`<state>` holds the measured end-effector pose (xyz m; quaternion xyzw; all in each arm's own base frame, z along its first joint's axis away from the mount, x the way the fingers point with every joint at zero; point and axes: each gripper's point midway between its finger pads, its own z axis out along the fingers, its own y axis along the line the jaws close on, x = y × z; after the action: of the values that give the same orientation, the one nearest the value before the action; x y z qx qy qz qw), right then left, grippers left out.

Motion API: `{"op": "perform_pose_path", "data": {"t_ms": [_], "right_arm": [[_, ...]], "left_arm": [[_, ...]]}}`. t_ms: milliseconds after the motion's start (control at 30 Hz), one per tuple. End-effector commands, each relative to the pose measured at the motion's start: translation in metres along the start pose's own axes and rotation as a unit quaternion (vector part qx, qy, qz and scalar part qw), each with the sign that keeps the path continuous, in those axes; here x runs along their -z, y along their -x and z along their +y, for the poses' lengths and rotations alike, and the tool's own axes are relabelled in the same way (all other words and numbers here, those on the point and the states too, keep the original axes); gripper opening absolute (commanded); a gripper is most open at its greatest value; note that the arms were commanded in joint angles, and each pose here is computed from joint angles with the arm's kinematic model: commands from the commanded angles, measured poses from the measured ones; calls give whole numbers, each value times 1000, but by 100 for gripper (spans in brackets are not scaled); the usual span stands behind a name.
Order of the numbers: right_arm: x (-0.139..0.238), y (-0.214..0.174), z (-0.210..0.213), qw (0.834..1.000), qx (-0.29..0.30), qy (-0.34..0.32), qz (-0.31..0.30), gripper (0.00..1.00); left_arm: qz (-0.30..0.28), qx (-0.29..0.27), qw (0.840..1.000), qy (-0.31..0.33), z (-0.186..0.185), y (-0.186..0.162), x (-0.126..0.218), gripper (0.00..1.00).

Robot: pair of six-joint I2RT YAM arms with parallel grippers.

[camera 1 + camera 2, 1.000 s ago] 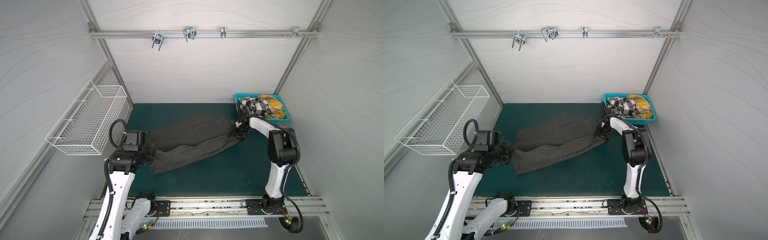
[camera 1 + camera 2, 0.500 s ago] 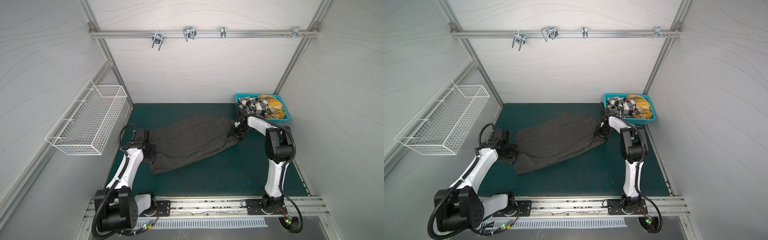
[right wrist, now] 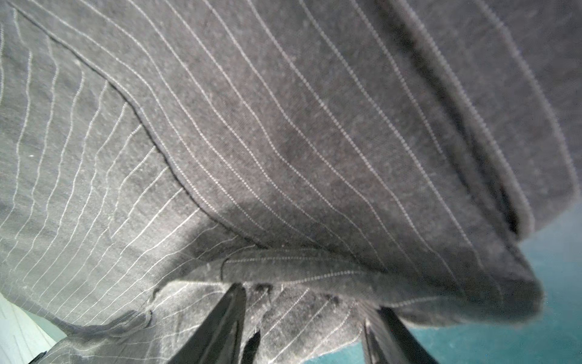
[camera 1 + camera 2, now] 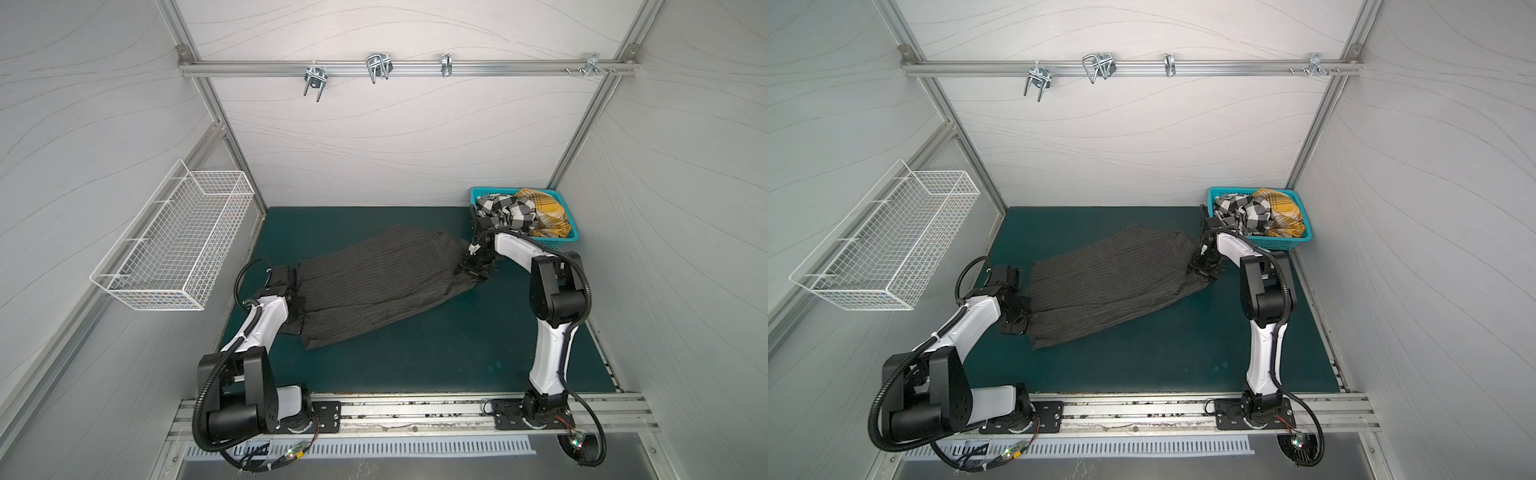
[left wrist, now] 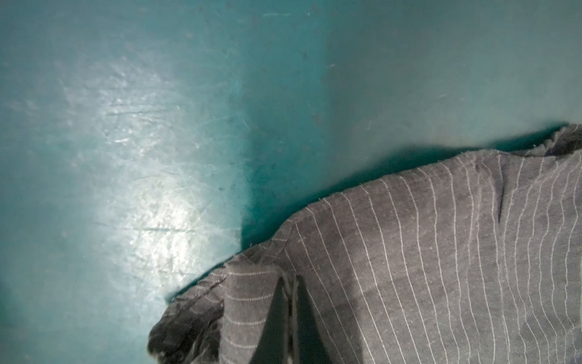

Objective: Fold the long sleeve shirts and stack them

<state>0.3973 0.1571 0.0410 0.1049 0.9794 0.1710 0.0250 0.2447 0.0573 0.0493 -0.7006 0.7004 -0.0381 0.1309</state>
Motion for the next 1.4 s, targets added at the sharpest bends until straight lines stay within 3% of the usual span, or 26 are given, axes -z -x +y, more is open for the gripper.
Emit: {"op": "perform_pose_path", "data": {"t_ms": [0,167,300,533,767,900,1033,1167,1233,1367], "right_arm": [[22,-11,18,1000,27,3,-9,58],[31,-13,36,999,33,-20,-26,58],[21,1,34,999,-2,-44,-27,57],[6,12,23,996,-79,-45,-7,46],[-2,15,26,994,-101,-33,6,46],[-14,14,22,993,-111,-43,21,33],[-28,13,16,991,-117,-53,32,44],[-33,15,13,990,-120,-58,36,47],[-31,16,12,990,-122,-57,35,34],[-19,18,13,991,-117,-55,23,20]], "left_arm": [[-2,5,999,-33,-16,3,2,0],[12,3,999,-42,-18,-2,2,0],[18,-3,999,-39,-16,-5,2,0],[21,-8,999,-34,-11,-7,-1,0],[26,-13,999,-31,-5,-9,-3,0],[25,-16,999,-29,-1,-10,-5,0],[27,-20,999,-26,0,-11,-6,0],[27,-25,999,-26,0,-11,-7,0],[26,-25,999,-26,1,-11,-7,0],[26,-28,999,-23,1,-10,-7,0]]}}
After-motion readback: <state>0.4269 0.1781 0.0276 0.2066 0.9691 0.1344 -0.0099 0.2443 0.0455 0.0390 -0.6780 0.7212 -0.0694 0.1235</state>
